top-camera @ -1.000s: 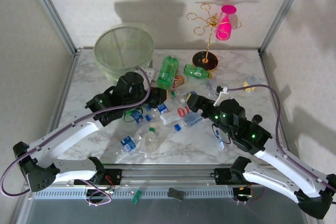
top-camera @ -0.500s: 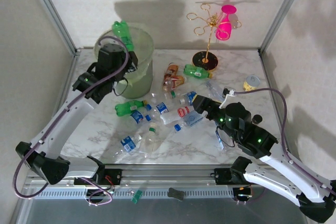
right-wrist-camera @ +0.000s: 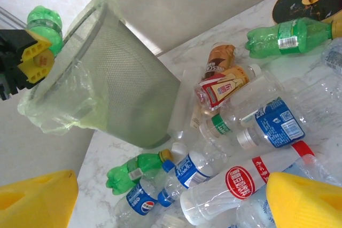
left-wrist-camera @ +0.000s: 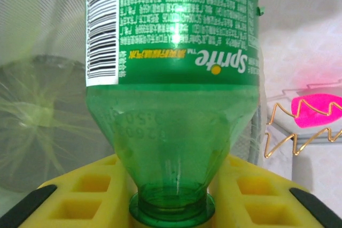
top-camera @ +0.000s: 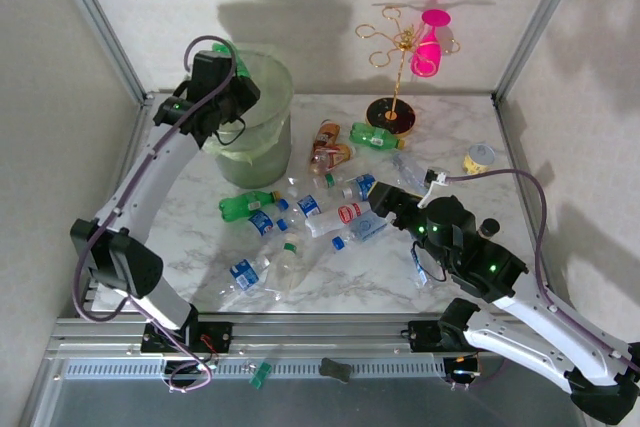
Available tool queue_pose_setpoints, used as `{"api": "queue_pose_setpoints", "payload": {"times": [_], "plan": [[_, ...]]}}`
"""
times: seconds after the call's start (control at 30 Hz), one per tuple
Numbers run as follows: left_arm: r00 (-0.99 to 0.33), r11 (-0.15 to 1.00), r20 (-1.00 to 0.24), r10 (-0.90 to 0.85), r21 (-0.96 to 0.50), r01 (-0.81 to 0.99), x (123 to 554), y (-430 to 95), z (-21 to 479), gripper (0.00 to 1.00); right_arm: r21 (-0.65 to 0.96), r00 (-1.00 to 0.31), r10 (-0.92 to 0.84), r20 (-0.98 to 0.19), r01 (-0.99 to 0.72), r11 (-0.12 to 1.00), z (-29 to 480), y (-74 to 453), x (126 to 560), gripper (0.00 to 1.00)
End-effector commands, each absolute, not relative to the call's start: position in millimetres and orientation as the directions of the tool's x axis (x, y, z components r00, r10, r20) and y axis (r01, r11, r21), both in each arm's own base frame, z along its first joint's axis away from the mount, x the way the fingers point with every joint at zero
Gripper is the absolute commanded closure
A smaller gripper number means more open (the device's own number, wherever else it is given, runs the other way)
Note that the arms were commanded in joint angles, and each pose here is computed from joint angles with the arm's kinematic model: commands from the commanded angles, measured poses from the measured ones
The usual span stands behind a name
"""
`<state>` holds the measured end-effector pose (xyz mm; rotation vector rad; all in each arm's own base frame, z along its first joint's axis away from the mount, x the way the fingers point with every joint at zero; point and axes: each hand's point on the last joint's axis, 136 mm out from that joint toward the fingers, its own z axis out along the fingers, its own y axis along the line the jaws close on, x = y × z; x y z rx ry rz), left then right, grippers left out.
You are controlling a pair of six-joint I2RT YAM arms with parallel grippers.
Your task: Put the plastic bottles in the bin
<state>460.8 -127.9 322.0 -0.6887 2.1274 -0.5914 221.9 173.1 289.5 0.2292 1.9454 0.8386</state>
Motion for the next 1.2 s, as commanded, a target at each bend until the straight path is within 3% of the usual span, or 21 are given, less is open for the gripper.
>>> {"api": "queue_pose_setpoints", "payload": {"times": [0.0, 0.27, 0.47, 0.53, 0.63, 0.7, 1.17], "plan": [[-0.566, 0.713, -0.484, -0.667, -0.635, -0.298, 463.5, -135.9, 316.2, 1.0, 0.632, -0.486, 0.497, -0.719, -0.16, 0.758, 289.9, 167.5, 226.7, 0.09], [-0.605, 0.744, -0.458, -0.651, -0.544, -0.388, 476.4, -130.8, 272.7, 0.98, 0.62, -0.487, 0.486, -0.726, -0.155, 0.769, 289.8, 169.7, 229.6, 0.08], [-0.661, 0.751, -0.406, -0.631, -0.533, -0.389, 479.0, -139.7, 247.8, 0.88, 0.631, -0.479, 0.502, -0.72, -0.151, 0.761, 288.6, 166.4, 228.1, 0.09], [-0.657, 0.75, -0.409, -0.633, -0.536, -0.389, 479.6, -139.0, 248.9, 0.77, 0.631, -0.477, 0.502, -0.722, -0.155, 0.76, 290.0, 165.8, 227.6, 0.09], [-0.644, 0.745, -0.421, -0.639, -0.548, -0.381, 480.0, -138.4, 256.8, 0.43, 0.633, -0.474, 0.503, -0.722, -0.159, 0.758, 291.7, 165.0, 226.6, 0.09], [-0.643, 0.742, -0.422, -0.639, -0.559, -0.37, 479.8, -139.2, 261.1, 0.37, 0.633, -0.472, 0.505, -0.723, -0.159, 0.758, 292.1, 164.4, 226.8, 0.09], [-0.623, 0.745, -0.474, -0.622, -0.604, -0.284, 464.8, -137.7, 299.3, 0.33, 0.637, -0.483, 0.499, -0.719, -0.171, 0.752, 292.0, 164.7, 222.9, 0.09]]}}
